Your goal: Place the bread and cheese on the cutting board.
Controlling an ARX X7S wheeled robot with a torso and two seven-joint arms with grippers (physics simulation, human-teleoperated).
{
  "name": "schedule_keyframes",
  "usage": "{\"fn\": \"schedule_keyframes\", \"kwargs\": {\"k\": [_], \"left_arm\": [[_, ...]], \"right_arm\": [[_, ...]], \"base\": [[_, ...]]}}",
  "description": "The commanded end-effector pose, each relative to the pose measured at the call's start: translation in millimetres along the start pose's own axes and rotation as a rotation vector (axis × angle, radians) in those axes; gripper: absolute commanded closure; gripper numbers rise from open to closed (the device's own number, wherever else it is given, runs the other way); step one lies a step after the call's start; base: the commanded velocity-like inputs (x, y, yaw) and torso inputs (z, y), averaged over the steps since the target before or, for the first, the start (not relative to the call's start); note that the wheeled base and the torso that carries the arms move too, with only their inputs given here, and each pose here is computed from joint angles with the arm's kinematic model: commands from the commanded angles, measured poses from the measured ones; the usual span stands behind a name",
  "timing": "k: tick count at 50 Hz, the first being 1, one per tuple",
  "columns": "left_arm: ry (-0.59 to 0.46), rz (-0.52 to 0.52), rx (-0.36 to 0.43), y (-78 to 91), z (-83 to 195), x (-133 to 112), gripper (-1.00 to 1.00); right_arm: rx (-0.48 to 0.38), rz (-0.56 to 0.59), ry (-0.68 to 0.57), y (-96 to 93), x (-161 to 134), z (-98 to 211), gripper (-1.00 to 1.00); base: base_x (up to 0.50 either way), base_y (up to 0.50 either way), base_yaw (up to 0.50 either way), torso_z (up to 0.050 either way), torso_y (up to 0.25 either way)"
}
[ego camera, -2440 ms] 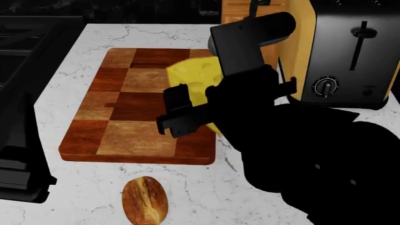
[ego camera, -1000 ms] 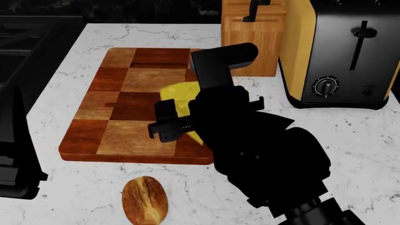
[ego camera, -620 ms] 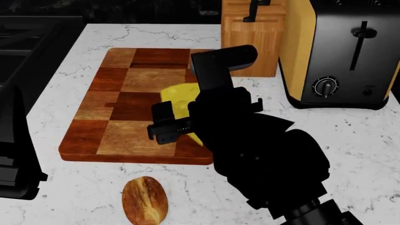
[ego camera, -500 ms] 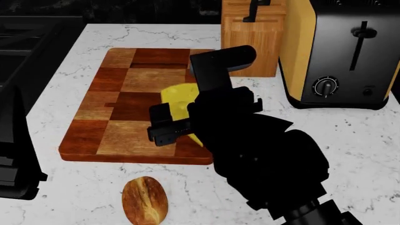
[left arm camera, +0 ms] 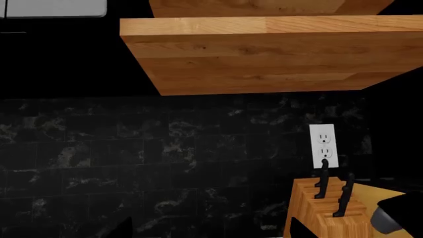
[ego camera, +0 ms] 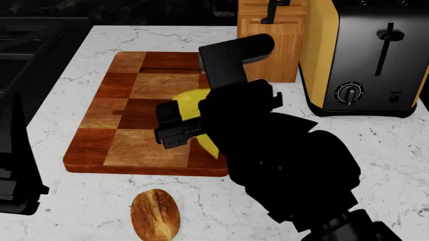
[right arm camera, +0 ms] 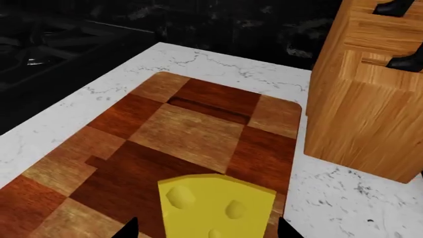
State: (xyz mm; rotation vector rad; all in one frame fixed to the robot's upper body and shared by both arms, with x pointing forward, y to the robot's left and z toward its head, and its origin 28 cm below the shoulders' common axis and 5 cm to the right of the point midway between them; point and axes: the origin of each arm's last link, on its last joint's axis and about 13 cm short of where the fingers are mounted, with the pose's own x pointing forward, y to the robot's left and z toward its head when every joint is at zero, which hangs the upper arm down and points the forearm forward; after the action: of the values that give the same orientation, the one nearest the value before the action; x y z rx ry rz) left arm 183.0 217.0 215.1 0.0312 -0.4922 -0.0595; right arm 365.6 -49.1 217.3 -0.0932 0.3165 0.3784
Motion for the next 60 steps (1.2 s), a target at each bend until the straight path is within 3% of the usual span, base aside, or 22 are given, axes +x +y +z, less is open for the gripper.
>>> {"fn": "schedule_keyframes", "kwargs": {"k": [1,9,16,18,24,31,33,36,42,48,60], "left_arm": [[-0.024,0.026,-0.002,3.2,1.1,4.2,-1.00],[-0.027,0.027,-0.003,3.5,2.4,3.8,-1.00],[-0.047,0.005,-0.011,-0.4,9.9,-1.9,-1.00],[-0.028,-0.019,-0.052,-1.2,14.4,-2.6,-1.00],[0.004,-0.083,-0.066,-7.9,35.3,-5.2,-1.00],[0.141,-0.244,-0.050,-19.2,49.4,-4.1,-1.00],[0.160,-0.300,-0.078,-22.5,53.9,-5.0,-1.00],[0.279,-0.337,-0.077,-26.5,51.7,1.0,-1.00],[0.393,-0.315,-0.084,-29.2,45.5,9.5,-1.00],[0.453,-0.374,-0.116,-34.9,40.6,11.2,-1.00],[0.553,-0.369,-0.132,-46.7,27.6,17.0,-1.00]], "right_arm": [[0.003,0.003,-0.054,2.0,-7.5,17.0,-1.00],[-0.035,-0.034,-0.120,0.2,-23.4,35.9,-1.00],[-0.128,-0.094,-0.210,3.2,-53.0,48.2,-1.00],[-0.136,-0.109,-0.236,1.9,-60.2,49.3,-1.00],[-0.097,-0.137,-0.296,-4.2,-87.6,46.3,-1.00],[-0.063,-0.172,-0.341,-12.3,-110.8,38.0,-1.00],[-0.062,-0.182,-0.348,-12.8,-116.3,37.3,-1.00],[-0.070,-0.208,-0.354,-15.8,-124.8,34.7,-1.00],[-0.077,-0.235,-0.368,-16.2,-138.3,29.7,-1.00],[-0.065,-0.265,-0.380,-19.9,-147.0,18.6,-1.00],[-0.037,-0.324,-0.431,-24.5,-175.9,3.9,-1.00]], "base": [[0.00,0.00,0.00,0.000,0.000],[0.00,0.00,0.00,0.000,0.000],[0.00,0.00,0.00,0.000,0.000],[0.00,0.00,0.00,0.000,0.000],[0.00,0.00,0.00,0.000,0.000],[0.00,0.00,0.00,0.000,0.000],[0.00,0.00,0.00,0.000,0.000],[0.00,0.00,0.00,0.000,0.000],[0.00,0.00,0.00,0.000,0.000],[0.00,0.00,0.00,0.000,0.000],[0.00,0.00,0.00,0.000,0.000]]}}
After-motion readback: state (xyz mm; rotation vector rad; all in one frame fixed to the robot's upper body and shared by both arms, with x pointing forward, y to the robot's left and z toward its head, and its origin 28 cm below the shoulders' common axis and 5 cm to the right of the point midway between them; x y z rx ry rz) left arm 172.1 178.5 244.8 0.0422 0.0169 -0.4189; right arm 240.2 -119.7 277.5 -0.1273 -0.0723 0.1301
